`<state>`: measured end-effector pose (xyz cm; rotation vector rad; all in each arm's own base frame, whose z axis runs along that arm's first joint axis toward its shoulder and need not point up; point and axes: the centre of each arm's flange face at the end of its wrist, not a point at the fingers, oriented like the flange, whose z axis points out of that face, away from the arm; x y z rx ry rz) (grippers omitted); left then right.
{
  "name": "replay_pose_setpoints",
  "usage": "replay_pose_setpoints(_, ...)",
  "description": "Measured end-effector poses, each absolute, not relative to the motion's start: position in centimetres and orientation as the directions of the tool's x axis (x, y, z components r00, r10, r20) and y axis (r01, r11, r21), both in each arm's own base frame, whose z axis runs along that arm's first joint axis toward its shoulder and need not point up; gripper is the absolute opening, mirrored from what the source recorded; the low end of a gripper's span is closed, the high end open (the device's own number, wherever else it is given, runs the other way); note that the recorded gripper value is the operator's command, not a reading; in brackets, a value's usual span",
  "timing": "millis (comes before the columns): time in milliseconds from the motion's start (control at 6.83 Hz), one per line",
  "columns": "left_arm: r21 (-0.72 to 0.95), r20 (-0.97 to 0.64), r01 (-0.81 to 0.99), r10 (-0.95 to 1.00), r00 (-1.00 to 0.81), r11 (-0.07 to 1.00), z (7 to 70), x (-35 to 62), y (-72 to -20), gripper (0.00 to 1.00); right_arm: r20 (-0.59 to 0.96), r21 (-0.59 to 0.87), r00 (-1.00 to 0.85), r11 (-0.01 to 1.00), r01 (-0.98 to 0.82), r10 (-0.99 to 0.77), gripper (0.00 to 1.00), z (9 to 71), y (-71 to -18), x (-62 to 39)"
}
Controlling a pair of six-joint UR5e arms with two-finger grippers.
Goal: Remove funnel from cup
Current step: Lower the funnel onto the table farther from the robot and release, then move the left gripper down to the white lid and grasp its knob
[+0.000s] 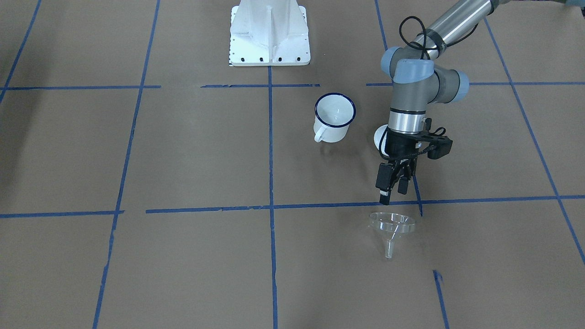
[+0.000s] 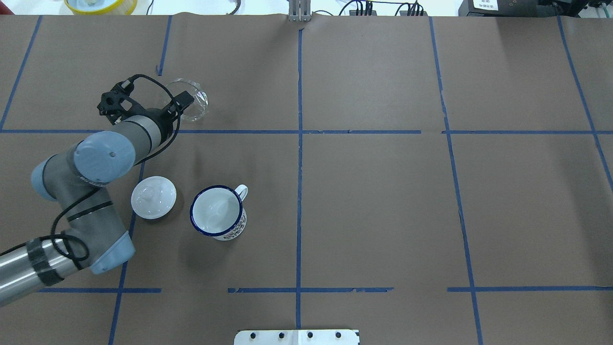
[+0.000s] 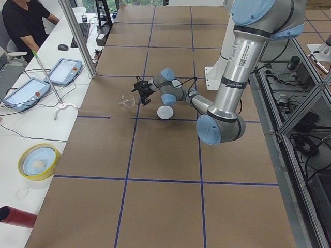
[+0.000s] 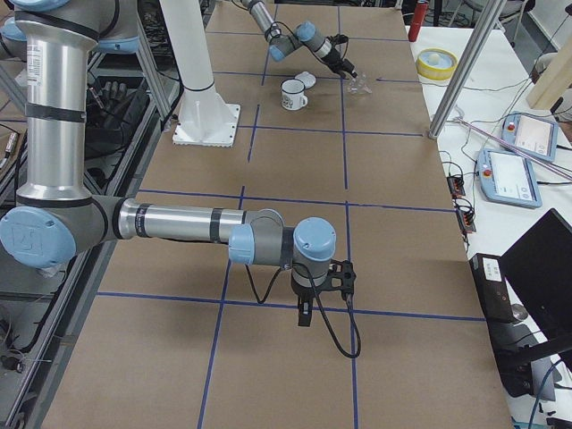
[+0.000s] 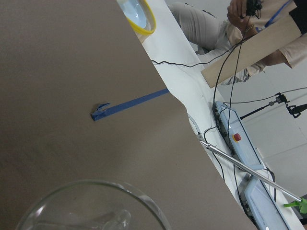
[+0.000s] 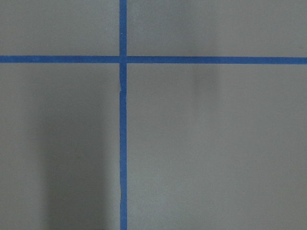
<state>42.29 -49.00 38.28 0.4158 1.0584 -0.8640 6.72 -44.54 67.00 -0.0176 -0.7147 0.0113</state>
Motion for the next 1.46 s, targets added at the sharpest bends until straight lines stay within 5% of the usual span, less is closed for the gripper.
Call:
replay_pose_setpoints(585,-0.036,-0.814,0.429,-0.276,0.512,0.903,35.6,34.6,-46.8,1.0,0.655,-0.02,0.755,1.0,-0.004,0.016,1.0,67.0,-44.5,6.7)
replay_pose_setpoints(1463,-0.028,-0.734,0.251,-0.191,0.652,0.968,40.0,37.7,-45.8,1.0,0.655,-0.02,0.755,1.0,-0.004,0.017,1.0,67.0,-44.5,6.7)
